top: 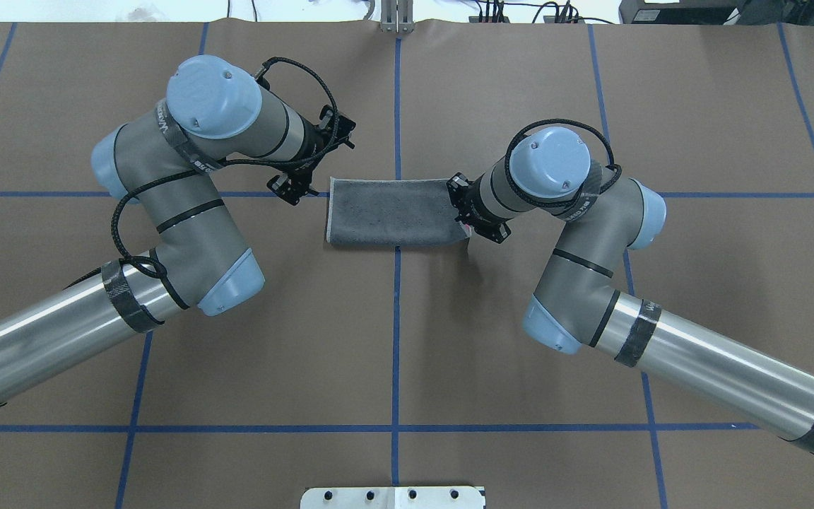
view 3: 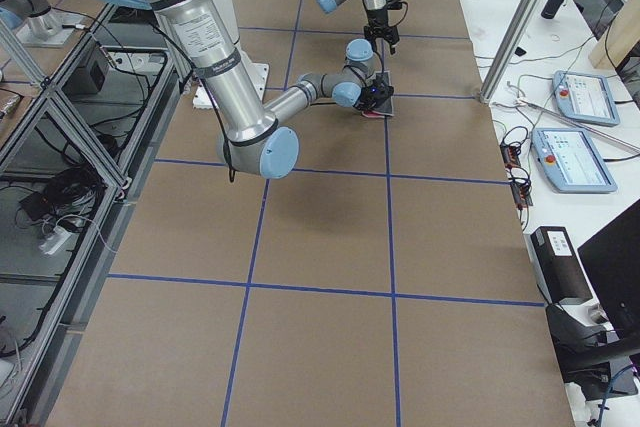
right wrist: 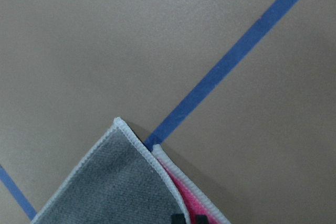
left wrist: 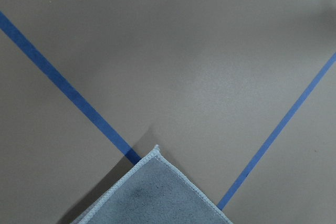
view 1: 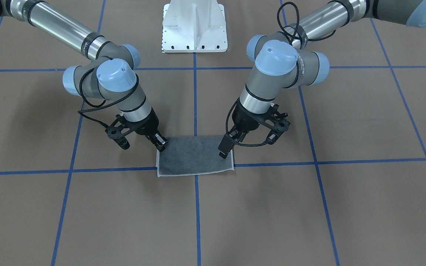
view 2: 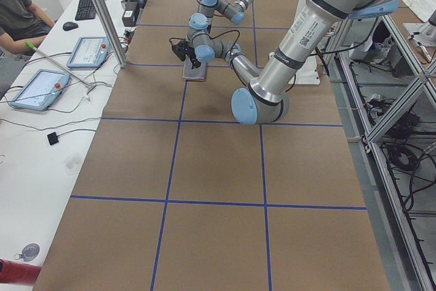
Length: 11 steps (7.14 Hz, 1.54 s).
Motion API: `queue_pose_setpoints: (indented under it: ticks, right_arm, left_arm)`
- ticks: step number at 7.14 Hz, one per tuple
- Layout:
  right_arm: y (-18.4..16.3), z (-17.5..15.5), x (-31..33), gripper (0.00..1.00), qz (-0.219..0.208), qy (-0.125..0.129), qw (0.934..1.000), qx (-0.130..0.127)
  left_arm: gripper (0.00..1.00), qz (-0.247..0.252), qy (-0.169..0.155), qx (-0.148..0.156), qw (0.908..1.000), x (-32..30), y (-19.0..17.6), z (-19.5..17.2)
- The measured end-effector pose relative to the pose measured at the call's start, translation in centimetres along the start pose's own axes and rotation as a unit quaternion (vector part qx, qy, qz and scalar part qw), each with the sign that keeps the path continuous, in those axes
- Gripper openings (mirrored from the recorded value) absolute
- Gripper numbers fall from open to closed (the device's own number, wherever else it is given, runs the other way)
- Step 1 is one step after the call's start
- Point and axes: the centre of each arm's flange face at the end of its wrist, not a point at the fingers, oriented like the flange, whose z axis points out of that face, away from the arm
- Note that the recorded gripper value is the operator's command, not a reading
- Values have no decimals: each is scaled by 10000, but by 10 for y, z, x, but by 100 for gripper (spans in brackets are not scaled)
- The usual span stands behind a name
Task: Fold towel twice with both arms
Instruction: 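Move the right gripper to the folded towel's end nearest it and grasp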
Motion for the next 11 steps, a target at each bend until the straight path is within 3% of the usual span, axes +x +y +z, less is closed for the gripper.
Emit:
queue_pose_setpoints:
  ticks: [3, 4, 5, 8, 11]
  right_arm:
    - [18, -32, 3, 16, 141, -103, 9998, 50]
    - [32, -38, 11, 21, 171, -123, 9998, 62]
    - [44, -36, 17, 39, 158, -105, 9998, 107]
    - [35, -25, 17, 64, 158, -48, 9994, 308]
    - [25, -3, 6, 59, 136, 61, 9987, 488]
  left_arm:
    - [100, -3, 10, -4, 10000, 1, 2, -3]
    - [100, -3, 11, -4, 10000, 1, 2, -4]
    - [100, -3, 11, -5, 10000, 1, 2, -4]
    - [100, -4, 10, -4, 10000, 1, 1, -3]
    - [100, -7, 2, 0, 10000, 0, 1, -3]
